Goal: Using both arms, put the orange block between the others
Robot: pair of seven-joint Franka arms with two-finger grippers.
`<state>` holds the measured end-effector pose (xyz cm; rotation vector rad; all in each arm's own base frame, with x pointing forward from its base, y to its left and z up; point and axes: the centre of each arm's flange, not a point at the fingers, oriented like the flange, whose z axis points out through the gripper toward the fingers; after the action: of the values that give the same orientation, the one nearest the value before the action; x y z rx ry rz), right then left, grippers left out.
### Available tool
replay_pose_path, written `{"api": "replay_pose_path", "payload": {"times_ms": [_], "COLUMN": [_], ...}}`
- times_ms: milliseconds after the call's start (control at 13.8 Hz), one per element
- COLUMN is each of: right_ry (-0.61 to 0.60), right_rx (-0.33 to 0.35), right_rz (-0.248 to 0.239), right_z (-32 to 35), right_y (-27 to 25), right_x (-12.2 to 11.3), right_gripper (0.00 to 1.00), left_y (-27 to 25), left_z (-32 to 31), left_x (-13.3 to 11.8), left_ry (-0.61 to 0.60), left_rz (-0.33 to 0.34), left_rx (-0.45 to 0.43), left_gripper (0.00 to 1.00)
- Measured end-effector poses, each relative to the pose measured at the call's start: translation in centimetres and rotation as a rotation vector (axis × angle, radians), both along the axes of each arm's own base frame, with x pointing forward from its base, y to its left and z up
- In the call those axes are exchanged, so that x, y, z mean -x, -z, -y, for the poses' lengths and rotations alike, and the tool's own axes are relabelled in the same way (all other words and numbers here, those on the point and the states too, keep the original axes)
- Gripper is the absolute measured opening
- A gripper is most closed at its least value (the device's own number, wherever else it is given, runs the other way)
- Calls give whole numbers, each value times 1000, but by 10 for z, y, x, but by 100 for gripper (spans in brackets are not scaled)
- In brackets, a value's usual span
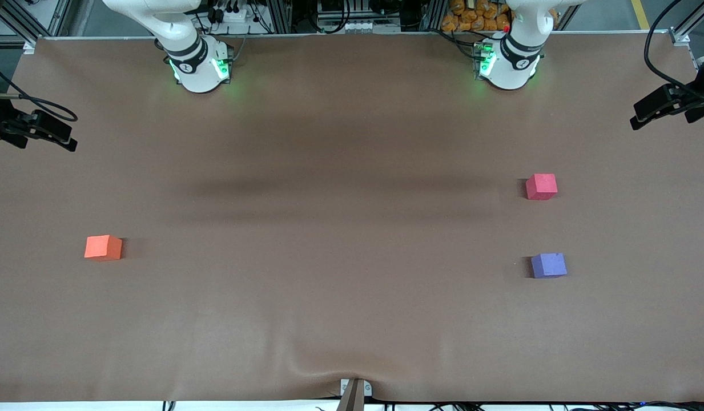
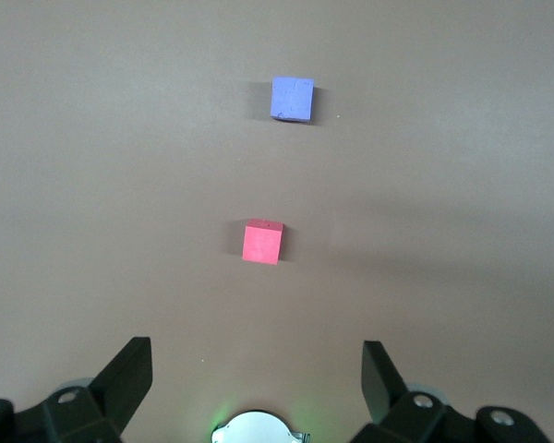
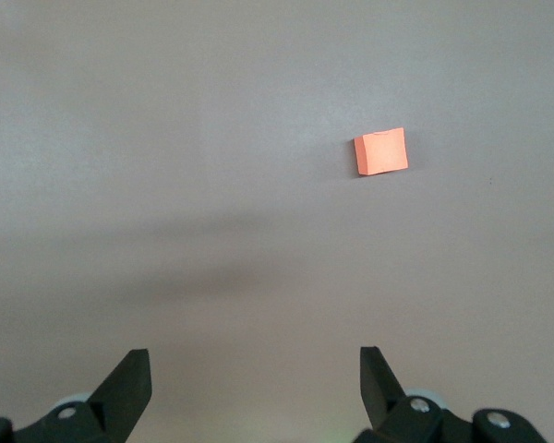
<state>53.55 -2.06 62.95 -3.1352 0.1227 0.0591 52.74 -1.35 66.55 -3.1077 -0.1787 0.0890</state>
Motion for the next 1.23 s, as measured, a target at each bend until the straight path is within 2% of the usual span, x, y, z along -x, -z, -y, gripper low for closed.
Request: {"api": "replay_pose_path", "payload": {"times_ms": [362,507,796,941,1013,1086,1230], "right_ry": [-1,1,28,58,76,88,93], "right_rx": [0,9,39,91,110,124,144], "right_rz": [-1,-16,-105,-154,-160,-143,-68], "right_z": [0,1,20,46,60,73,86], "right_y": [1,8,59,87,98,105,111], "right_x": [0,-4,-29,-40,-46,-53,-68], "right_gripper": [100,100,100,100,100,100,100], "left_y": [5,8,15,17,18,19,23], "left_z": [2,1,1,0,-1,-2,-2], "left_x": [-5,-9,-13,-15,-15,-17,-21], "left_ry": [14,26,27,26,25,24,23], "left_rz": [19,35,41,43,43,43,46], "left_rx": [1,2,3,4,4,5,6], "left_gripper": [100,100,100,100,100,100,100]}}
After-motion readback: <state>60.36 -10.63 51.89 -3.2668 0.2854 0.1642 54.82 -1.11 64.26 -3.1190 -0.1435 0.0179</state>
